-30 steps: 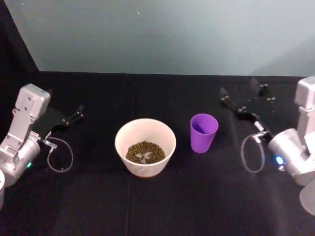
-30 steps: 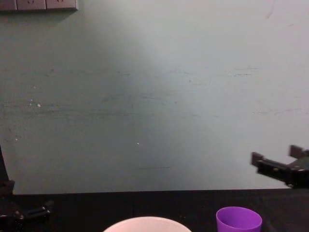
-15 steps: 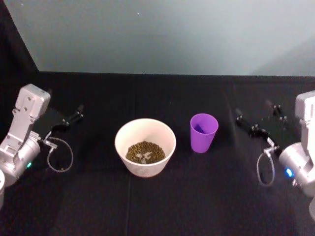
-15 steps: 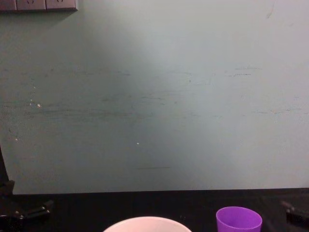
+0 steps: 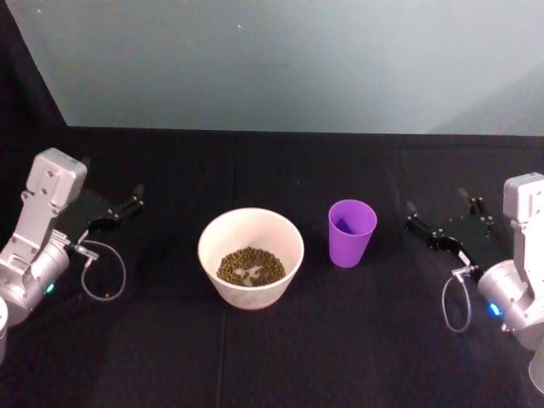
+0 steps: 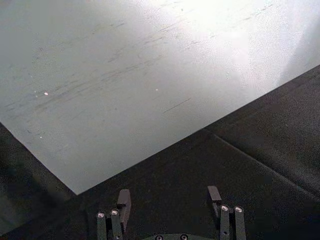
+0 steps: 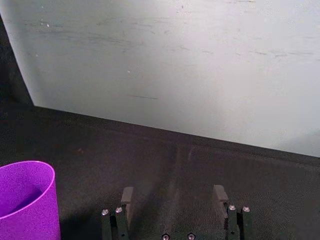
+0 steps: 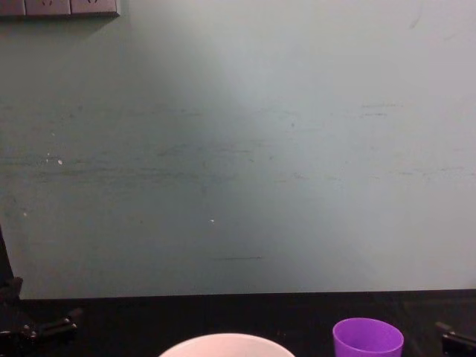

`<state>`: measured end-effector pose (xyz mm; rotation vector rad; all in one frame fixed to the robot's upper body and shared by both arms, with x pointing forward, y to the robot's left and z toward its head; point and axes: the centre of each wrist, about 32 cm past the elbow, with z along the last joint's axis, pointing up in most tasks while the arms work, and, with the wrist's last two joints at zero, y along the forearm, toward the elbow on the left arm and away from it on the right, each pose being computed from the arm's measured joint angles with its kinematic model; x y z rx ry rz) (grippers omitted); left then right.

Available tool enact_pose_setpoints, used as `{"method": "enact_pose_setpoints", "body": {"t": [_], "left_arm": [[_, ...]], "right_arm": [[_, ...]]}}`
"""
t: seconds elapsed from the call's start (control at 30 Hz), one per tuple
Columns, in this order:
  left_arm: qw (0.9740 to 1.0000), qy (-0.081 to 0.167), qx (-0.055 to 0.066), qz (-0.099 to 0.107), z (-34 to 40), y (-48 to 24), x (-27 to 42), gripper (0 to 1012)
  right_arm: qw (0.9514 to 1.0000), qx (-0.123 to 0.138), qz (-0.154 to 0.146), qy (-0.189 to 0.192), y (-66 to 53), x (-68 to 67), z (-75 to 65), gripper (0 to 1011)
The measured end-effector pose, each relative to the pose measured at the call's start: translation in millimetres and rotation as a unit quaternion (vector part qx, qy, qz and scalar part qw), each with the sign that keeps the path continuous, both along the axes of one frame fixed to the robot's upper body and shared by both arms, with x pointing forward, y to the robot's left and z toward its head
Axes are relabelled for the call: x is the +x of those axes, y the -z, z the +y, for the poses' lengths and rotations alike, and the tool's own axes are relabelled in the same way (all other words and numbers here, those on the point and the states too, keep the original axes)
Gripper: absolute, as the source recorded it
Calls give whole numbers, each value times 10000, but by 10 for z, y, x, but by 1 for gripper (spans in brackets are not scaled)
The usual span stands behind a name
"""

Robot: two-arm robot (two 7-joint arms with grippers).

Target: Pick up the cup and pour the mung beans from the cup into the bowl.

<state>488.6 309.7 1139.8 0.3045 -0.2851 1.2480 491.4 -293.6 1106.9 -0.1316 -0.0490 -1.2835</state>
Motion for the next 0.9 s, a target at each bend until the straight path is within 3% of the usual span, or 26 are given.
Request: {"method": "enact_pose_setpoints", "body": {"t": [0.9], "left_arm": [[10000,0,0,0,0,0,0,1000]], "right_arm": [[10000,9,-12,-41,-13,3,-3,1003]]}}
